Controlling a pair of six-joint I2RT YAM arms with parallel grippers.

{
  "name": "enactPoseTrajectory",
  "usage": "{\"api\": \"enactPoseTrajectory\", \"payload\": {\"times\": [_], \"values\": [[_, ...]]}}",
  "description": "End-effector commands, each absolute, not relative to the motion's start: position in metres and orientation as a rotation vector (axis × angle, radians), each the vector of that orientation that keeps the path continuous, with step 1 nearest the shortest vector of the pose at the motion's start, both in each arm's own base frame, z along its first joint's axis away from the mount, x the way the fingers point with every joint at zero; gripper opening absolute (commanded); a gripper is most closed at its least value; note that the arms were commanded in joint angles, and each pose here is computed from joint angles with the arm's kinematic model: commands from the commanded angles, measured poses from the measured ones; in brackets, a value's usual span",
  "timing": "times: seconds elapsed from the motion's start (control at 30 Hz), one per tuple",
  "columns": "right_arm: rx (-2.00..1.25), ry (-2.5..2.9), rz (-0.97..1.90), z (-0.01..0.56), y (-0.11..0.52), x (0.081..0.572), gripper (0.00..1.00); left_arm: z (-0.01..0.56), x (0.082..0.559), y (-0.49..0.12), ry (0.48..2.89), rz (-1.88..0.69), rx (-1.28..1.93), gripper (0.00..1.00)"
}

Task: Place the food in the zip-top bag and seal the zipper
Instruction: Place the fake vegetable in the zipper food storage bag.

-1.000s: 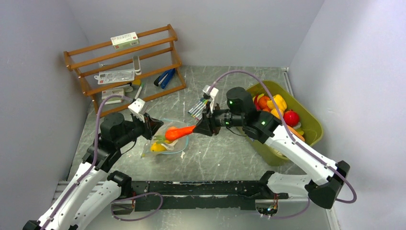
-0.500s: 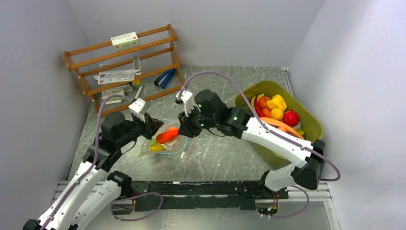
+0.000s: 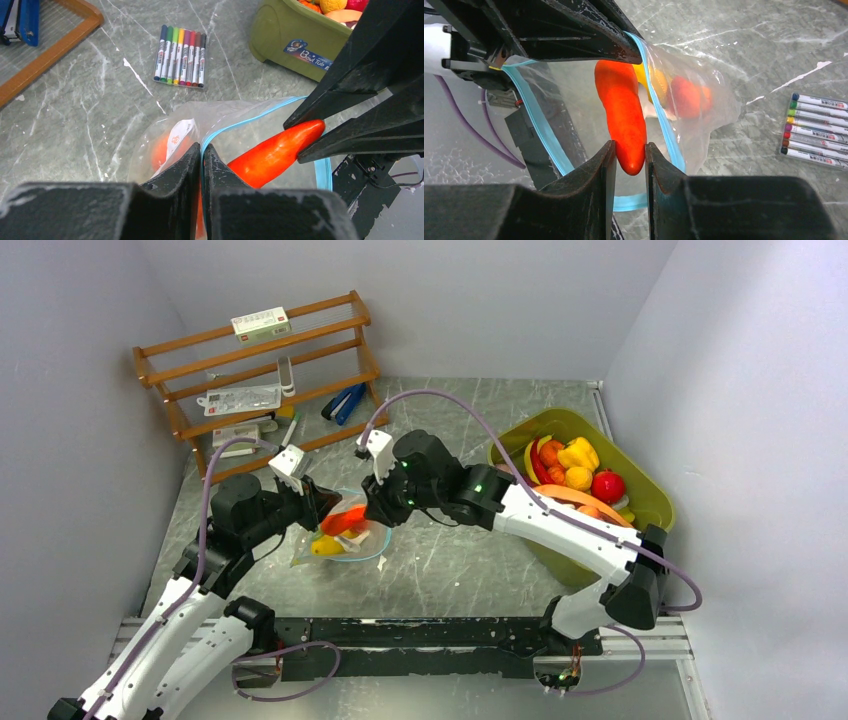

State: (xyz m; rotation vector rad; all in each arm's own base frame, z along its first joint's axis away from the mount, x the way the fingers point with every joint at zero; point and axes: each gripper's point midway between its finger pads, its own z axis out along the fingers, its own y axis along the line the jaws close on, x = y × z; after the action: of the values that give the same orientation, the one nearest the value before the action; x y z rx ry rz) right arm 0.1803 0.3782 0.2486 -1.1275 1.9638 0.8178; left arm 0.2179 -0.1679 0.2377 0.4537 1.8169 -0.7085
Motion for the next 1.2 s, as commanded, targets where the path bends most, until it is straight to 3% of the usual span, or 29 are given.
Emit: {"api": "enactPoseTrajectory", "payload": {"times": [0.0, 0.27, 0.33, 0.47, 0.63, 1.17], "values": [[-1.123, 1.932, 0.816, 0.249, 0.388, 0.186, 0.15, 0.243, 0.217, -0.17, 1.795, -0.722, 0.468, 0.07], [-1.146, 1.942, 0.849, 0.237, 0.394, 0.182, 0.14, 0.243, 0.217, -0.169, 1.794, -0.721, 0.465, 0.07], [-1.141, 1.949, 0.843, 0.234, 0.394, 0.184, 0.19, 0.243, 0.217, -0.169, 1.794, -0.721, 0.467, 0.07], [-1.118, 1.963, 0.816, 0.234, 0.391, 0.188, 0.39, 0.242, 0.217, -0.17, 1.795, -0.721, 0.467, 0.07], [-1.078, 1.938, 0.841, 0.244, 0.388, 0.185, 0.53, 0.241, 0.217, -0.17, 1.802, -0.723, 0.469, 0.07], [-0.788, 1.847, 0.875, 0.313, 0.354, 0.189, 0.66, 0.238, 0.222, -0.17, 1.817, -0.714, 0.451, 0.07]]}}
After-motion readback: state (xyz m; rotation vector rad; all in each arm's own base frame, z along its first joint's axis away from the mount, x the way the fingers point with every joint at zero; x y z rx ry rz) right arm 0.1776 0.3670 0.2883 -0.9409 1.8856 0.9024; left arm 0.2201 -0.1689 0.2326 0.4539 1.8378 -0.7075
